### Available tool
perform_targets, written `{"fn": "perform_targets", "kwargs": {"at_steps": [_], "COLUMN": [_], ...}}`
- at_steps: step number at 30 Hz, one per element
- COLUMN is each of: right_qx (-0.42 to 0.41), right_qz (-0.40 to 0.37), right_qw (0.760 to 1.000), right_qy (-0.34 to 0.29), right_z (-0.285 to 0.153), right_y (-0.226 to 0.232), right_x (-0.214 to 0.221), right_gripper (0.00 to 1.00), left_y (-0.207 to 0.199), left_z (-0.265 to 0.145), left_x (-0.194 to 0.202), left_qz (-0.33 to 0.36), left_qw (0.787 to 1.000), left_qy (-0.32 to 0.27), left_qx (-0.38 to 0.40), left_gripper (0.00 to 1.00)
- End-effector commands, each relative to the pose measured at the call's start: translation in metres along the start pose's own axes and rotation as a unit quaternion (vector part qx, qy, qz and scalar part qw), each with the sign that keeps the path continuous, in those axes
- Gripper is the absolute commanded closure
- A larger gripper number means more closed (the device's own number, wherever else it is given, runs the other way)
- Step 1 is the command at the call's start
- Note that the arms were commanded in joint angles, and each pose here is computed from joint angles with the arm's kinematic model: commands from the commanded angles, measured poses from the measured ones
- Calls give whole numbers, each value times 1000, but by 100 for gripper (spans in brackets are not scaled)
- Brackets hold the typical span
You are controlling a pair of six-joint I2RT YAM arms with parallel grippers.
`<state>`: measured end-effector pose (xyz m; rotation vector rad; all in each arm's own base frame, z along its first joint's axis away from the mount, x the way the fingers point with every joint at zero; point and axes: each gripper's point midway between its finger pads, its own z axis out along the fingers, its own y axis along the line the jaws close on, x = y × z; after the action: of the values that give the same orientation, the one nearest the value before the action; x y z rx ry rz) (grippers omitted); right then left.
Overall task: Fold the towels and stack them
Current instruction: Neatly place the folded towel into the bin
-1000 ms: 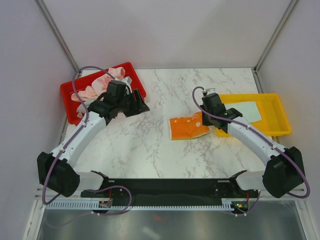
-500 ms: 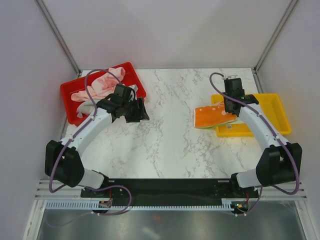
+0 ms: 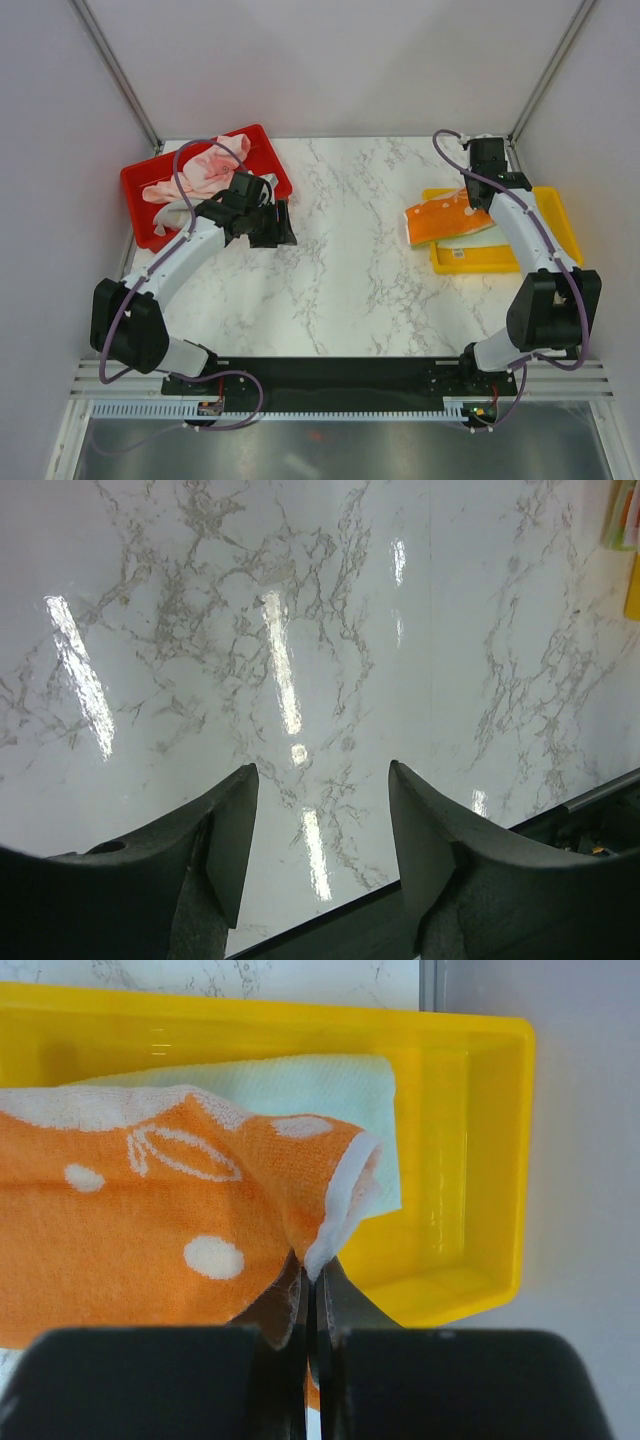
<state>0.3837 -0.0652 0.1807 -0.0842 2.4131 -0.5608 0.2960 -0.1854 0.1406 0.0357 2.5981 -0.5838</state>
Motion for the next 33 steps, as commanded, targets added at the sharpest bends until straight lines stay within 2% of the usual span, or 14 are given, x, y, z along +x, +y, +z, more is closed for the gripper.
{"fn": "perform_targets", "kwargs": {"at_steps": [1,7,20,27,33], "right_qx": [11,10,29,24,26], "right_qz": [-10,-8,13,29,16], "right_qw": [999,1000,999,999,1000], "right_qy": [-29,-7,21,3,2], "right_z": [-3,18,37,34,36], "right_y": [-16,-23,-41,-47,-54], "right_x": [-21,-11,7,-7,-8], "right_gripper": [100,100,100,100,100], "left_y": [0,3,4,3,8], "left_z": [1,-4,-13,-10,-18], "left_x": [-3,-7,-25,-23,-28], "left_qz": [26,36,41,41,42], "left_qw": [1000,999,997,998,996], "left_qy": [-5,-20,-59,-55,-75], "left_qx": [4,-5,-15,-11,-27], "left_gripper": [37,33,32,32,31]}}
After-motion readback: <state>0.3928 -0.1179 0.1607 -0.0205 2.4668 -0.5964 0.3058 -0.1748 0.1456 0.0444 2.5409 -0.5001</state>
